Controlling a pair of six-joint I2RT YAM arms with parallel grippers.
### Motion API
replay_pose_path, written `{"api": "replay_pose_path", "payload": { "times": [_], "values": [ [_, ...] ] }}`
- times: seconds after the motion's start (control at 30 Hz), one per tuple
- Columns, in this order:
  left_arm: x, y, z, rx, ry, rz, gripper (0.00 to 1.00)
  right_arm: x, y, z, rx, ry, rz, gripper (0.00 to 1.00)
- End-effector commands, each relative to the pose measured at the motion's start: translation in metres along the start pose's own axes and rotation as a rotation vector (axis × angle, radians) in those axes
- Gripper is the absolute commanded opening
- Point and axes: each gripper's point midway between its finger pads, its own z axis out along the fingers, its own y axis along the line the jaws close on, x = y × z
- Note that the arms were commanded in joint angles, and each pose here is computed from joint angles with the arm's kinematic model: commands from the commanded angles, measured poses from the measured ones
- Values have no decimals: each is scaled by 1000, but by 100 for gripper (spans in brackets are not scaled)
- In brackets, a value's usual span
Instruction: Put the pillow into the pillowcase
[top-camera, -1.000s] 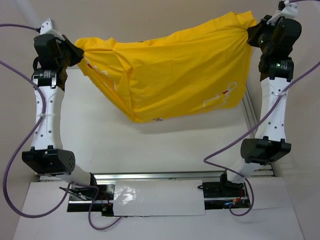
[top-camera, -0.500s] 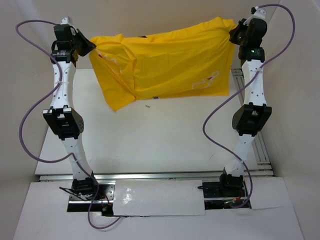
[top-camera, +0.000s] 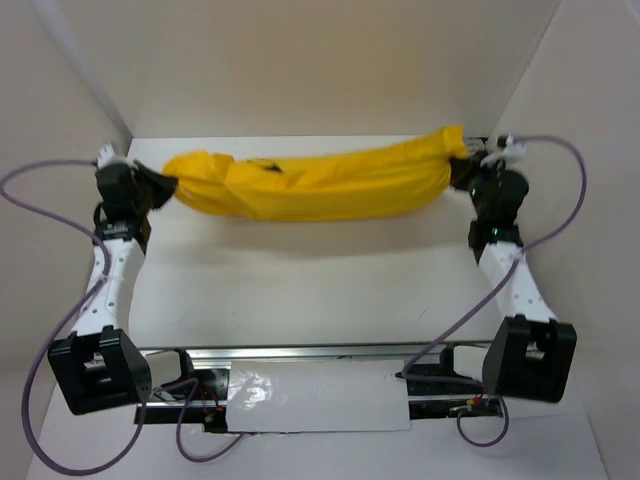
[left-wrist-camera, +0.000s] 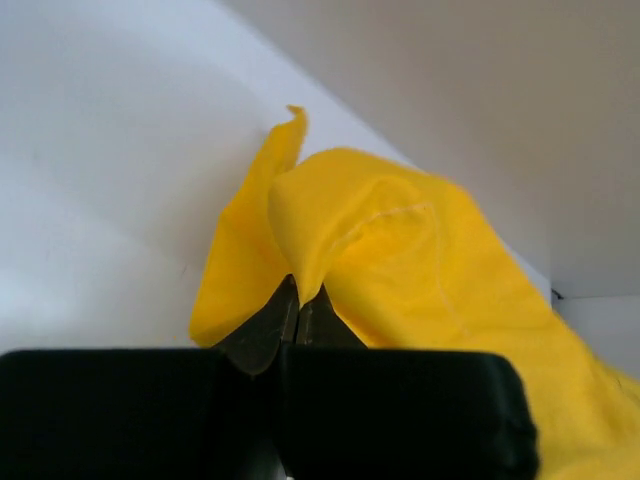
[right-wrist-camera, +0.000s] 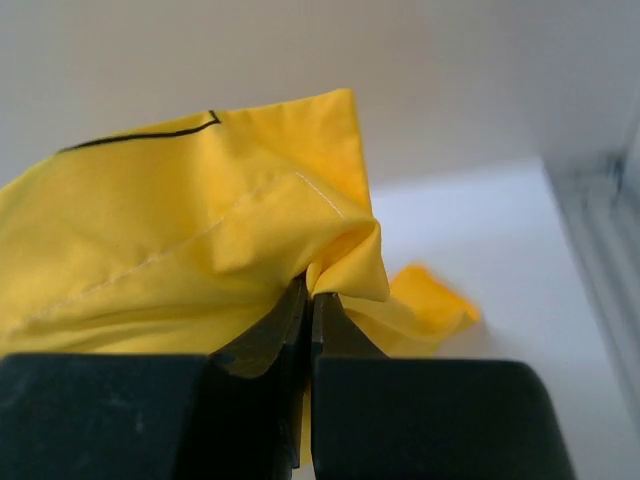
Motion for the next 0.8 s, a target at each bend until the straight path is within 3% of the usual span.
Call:
{"api": "replay_pose_path", "payload": {
  "times": [0.0, 0.03, 0.07, 0.1, 0.13, 0.17, 0.2, 0.23, 0.27, 0.3, 0.37, 0.47, 0.6, 0.77],
  "values": [
    [97, 87, -5, -200, 109, -156, 0, 82, -23, -54, 73, 38, 94, 0],
    [112, 95, -13, -228, 131, -209, 0, 132, -32, -80, 138, 132, 165, 2],
    [129, 110, -24, -296, 170, -224, 0, 144, -40, -94, 199, 153, 202, 12],
    [136, 119, -38, -352, 183, -239, 4, 143, -50, -113, 290, 137, 224, 37],
    [131, 136, -48, -471, 141, -268, 13, 156, -57, -128, 345, 146, 255, 56],
    [131, 144, -59, -547, 141, -281, 34, 149, -60, -135, 384, 124, 265, 73],
    [142, 156, -82, -663, 197, -283, 46, 139, -63, -150, 430, 102, 258, 100],
    [121, 152, -90, -695, 134, -286, 62, 126, -66, -155, 464, 68, 261, 100],
    [113, 147, -103, -728, 143, -278, 93, 119, -76, -171, 565, 48, 289, 100],
    [115, 151, -111, -759, 147, -280, 98, 111, -72, -173, 567, 41, 313, 100],
    [94, 138, -120, -735, 91, -277, 100, 79, -78, -180, 653, -36, 354, 100],
    [84, 121, -121, -647, 96, -233, 100, 59, -76, -179, 685, -3, 318, 100],
    [87, 97, -115, -488, 163, -162, 100, 78, -61, -149, 576, 204, 257, 100],
    [126, 66, -96, -294, 327, -48, 96, 116, -22, -114, 329, 381, 221, 100]
  ]
}}
